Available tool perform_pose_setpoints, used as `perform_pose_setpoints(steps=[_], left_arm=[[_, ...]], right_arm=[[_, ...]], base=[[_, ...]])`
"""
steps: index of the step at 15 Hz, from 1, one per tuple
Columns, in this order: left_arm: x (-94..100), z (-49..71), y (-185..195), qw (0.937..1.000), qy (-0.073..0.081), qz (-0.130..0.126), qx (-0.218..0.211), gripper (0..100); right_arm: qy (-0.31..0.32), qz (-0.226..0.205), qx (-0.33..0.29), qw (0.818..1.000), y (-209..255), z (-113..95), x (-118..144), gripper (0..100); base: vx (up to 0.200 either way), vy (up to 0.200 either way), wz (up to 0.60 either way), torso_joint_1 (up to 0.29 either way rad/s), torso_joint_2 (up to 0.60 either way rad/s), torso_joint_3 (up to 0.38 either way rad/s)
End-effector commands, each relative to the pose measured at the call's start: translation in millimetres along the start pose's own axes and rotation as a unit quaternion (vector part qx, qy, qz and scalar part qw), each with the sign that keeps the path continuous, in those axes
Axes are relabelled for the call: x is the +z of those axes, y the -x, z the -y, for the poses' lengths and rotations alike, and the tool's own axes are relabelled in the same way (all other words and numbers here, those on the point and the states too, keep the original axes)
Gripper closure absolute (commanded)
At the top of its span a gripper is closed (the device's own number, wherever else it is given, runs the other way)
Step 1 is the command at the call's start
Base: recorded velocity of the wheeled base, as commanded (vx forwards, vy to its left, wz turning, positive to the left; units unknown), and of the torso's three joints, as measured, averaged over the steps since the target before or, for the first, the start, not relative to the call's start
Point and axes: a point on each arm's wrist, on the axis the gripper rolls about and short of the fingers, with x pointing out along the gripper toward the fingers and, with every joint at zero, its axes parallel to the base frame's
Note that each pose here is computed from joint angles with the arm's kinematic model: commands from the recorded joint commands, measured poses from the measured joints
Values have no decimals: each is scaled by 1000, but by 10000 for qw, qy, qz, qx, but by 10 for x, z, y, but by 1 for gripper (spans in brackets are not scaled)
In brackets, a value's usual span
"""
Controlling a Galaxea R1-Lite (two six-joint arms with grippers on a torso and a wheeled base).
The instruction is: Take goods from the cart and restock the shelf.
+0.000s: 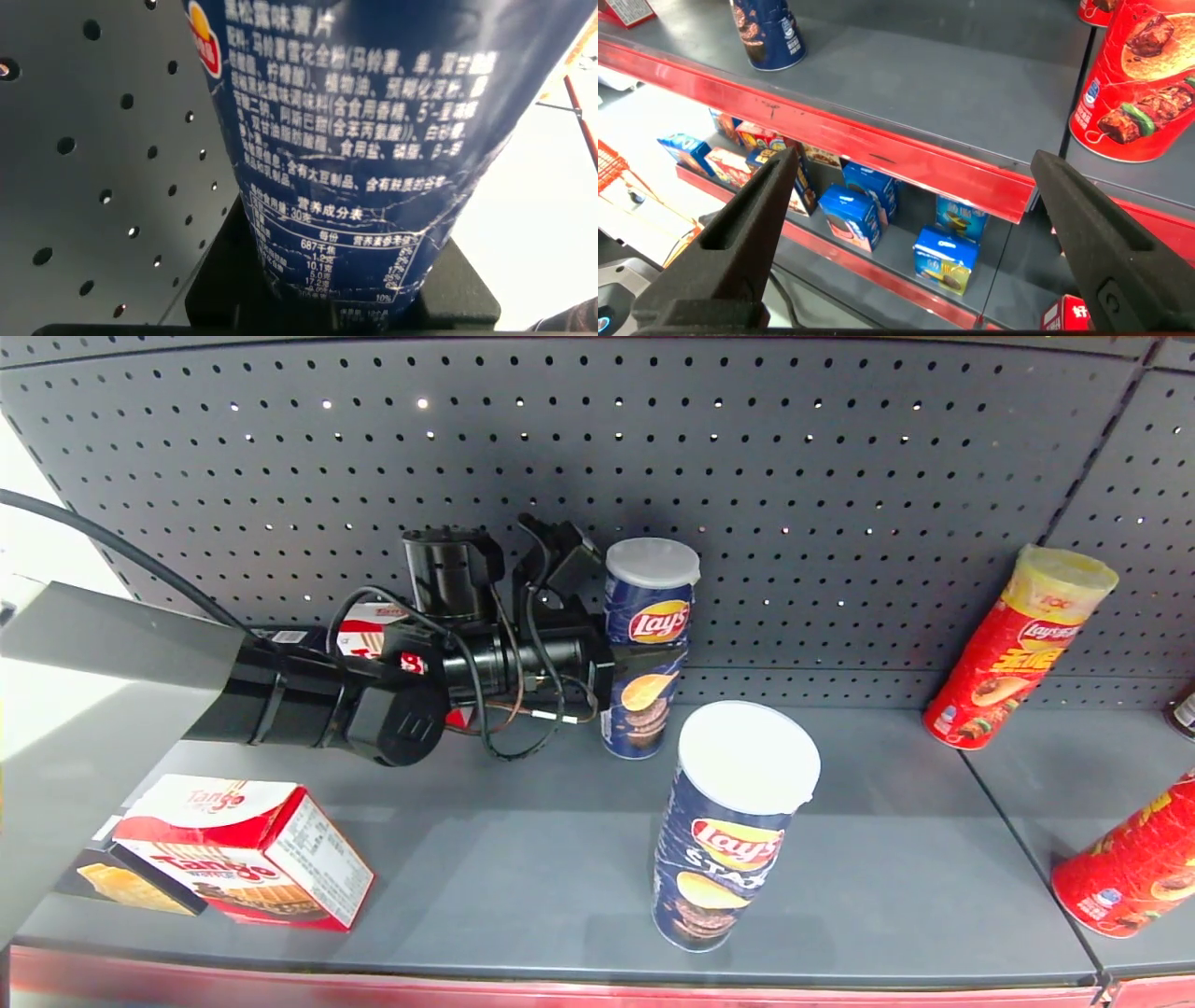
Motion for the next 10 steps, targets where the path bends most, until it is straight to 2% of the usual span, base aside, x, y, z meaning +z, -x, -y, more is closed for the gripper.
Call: perform_pose_setpoints(steps=[1, 4, 6, 10], left_arm=[[0, 1, -5, 10000, -17, 19, 0, 100], [-44, -20, -36, 9999, -28, 117, 19, 100], [-65, -22, -62, 9998, 40, 207, 17, 100], [-133, -25, -88, 9998, 72, 175, 4, 100]], right_arm=[[2, -7, 4, 10000, -1, 0, 0, 0], [2, -7, 4, 10000, -1, 0, 0, 0], [2, -7, 4, 10000, -1, 0, 0, 0], [2, -7, 4, 10000, -1, 0, 0, 0]], base=[[0, 0, 0, 0, 0, 0], [0, 0, 0, 0, 0, 0], [0, 0, 0, 0, 0, 0], [0, 0, 0, 0, 0, 0]])
